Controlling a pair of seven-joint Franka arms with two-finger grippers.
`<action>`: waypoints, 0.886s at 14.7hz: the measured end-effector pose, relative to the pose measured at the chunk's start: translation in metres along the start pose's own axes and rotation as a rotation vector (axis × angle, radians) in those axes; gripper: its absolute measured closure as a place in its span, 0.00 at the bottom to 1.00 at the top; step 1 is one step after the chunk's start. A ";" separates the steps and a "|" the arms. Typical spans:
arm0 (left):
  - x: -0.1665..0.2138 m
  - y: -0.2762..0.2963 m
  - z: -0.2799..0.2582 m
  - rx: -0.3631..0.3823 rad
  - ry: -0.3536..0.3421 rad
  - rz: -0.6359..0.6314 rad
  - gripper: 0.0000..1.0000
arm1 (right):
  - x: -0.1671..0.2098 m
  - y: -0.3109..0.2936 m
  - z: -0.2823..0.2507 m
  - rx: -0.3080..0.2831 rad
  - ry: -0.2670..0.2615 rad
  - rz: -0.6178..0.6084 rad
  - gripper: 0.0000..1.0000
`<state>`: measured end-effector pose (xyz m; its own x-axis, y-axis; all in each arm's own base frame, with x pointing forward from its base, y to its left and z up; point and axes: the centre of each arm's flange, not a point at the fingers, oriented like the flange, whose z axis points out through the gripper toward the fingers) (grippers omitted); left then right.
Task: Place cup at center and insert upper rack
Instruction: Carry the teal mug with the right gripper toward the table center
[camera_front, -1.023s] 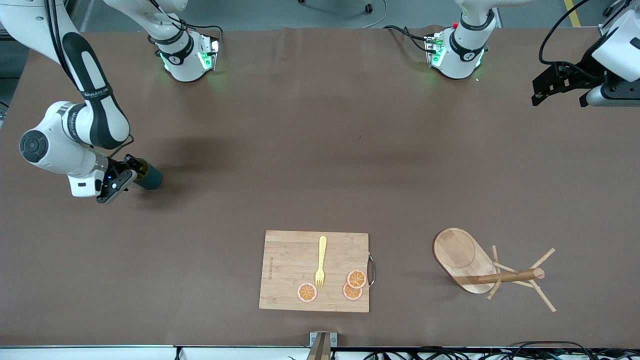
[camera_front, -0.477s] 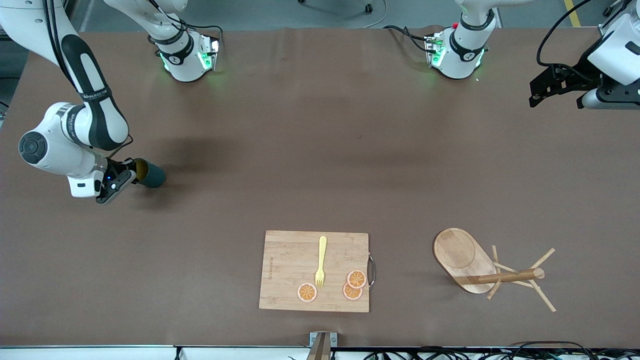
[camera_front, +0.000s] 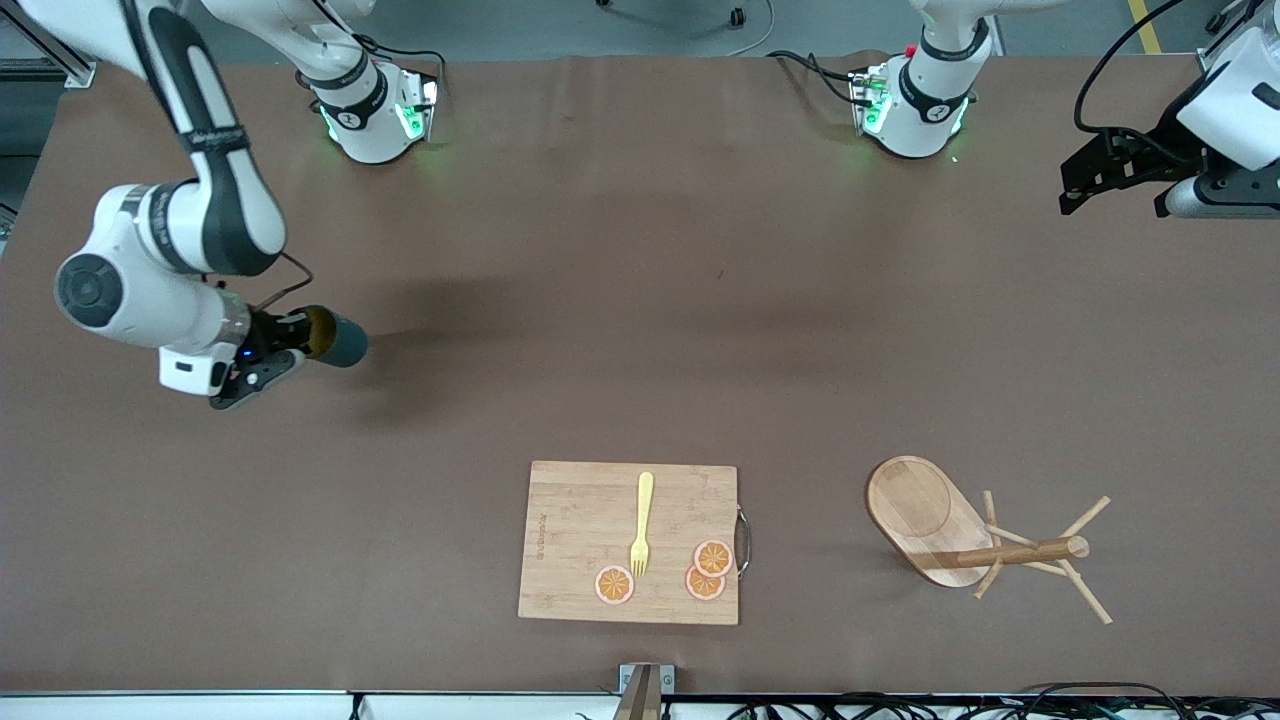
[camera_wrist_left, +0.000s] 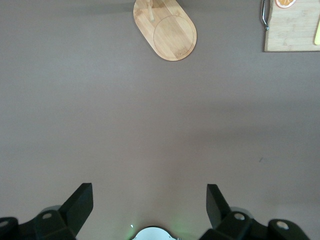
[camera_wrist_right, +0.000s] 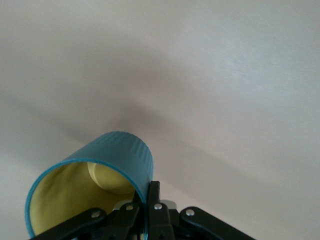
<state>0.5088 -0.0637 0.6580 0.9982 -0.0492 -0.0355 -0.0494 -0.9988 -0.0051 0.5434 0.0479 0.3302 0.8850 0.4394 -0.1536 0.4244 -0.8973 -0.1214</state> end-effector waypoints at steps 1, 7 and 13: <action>0.000 0.000 0.000 0.000 0.001 -0.001 0.00 | 0.010 -0.032 -0.004 0.012 0.008 0.068 0.96; 0.000 -0.001 -0.001 0.000 0.003 -0.002 0.00 | 0.061 -0.271 -0.022 0.001 0.077 0.420 0.96; 0.007 0.016 0.011 0.001 -0.020 0.026 0.00 | 0.109 -0.401 0.048 0.021 0.139 0.524 0.96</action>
<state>0.5146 -0.0797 0.6470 0.9957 -0.0748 -0.0554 -0.0752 -0.9972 -0.0049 0.4605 0.4578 0.3155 0.9946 -0.0781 -0.0677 -0.0836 -0.9930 -0.0835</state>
